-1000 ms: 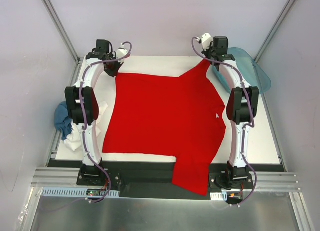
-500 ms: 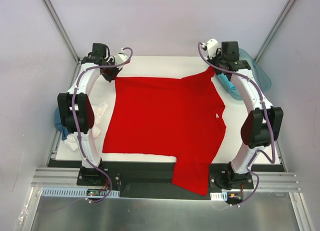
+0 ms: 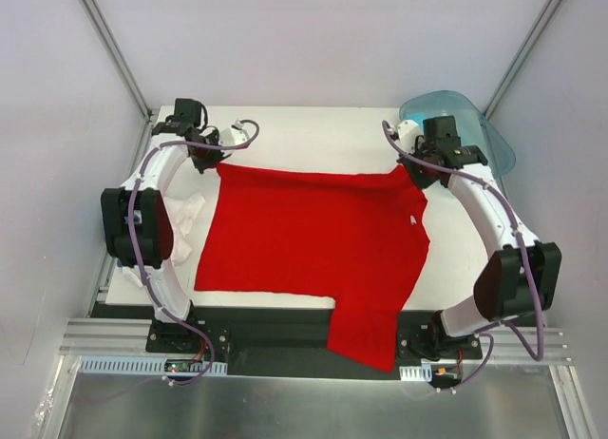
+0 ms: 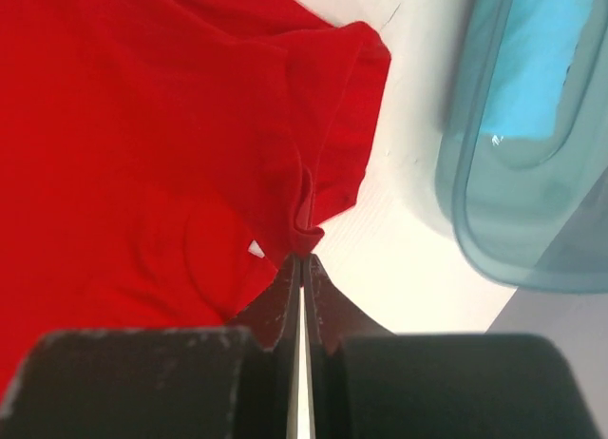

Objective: Roll the t-shirts
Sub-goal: Fold the T-shirt at the center of the board.

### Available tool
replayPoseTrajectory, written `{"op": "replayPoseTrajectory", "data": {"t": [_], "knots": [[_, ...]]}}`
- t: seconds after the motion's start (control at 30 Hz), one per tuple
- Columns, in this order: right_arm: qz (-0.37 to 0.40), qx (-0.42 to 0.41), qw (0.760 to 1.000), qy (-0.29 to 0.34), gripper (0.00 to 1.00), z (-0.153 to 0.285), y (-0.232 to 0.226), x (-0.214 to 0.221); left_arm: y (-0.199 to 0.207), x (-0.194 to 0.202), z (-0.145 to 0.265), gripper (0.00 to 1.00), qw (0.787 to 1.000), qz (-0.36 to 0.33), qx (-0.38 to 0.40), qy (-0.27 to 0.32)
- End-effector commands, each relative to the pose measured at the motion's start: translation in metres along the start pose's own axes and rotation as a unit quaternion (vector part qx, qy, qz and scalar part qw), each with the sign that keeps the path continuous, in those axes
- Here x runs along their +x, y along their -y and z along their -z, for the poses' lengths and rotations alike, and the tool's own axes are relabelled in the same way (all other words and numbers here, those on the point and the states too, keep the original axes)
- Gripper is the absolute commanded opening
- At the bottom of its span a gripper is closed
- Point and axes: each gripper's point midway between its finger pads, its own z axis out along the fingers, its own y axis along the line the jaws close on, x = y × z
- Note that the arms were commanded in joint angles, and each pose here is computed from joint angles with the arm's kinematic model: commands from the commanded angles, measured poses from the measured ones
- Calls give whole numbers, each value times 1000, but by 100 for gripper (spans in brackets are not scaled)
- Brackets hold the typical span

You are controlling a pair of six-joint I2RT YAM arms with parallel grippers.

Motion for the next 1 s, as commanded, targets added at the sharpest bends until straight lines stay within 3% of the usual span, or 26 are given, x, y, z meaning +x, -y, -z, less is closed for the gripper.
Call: {"op": "replayPoseTrajectory", "data": {"t": [0.0, 0.37, 0.57, 0.97], "knots": [[-6, -18, 1000, -20, 0, 29, -19, 27, 13, 4, 20, 0, 998, -66, 1, -7], [41, -64, 995, -63, 1, 45, -71, 76, 48, 31, 8, 0, 996, -72, 45, -32], [50, -73, 993, -74, 1, 50, -78, 88, 76, 47, 5, 0, 994, -63, 76, -46], [79, -110, 986, -97, 1, 53, -94, 113, 115, 77, 8, 0, 980, -138, 107, -98]]}}
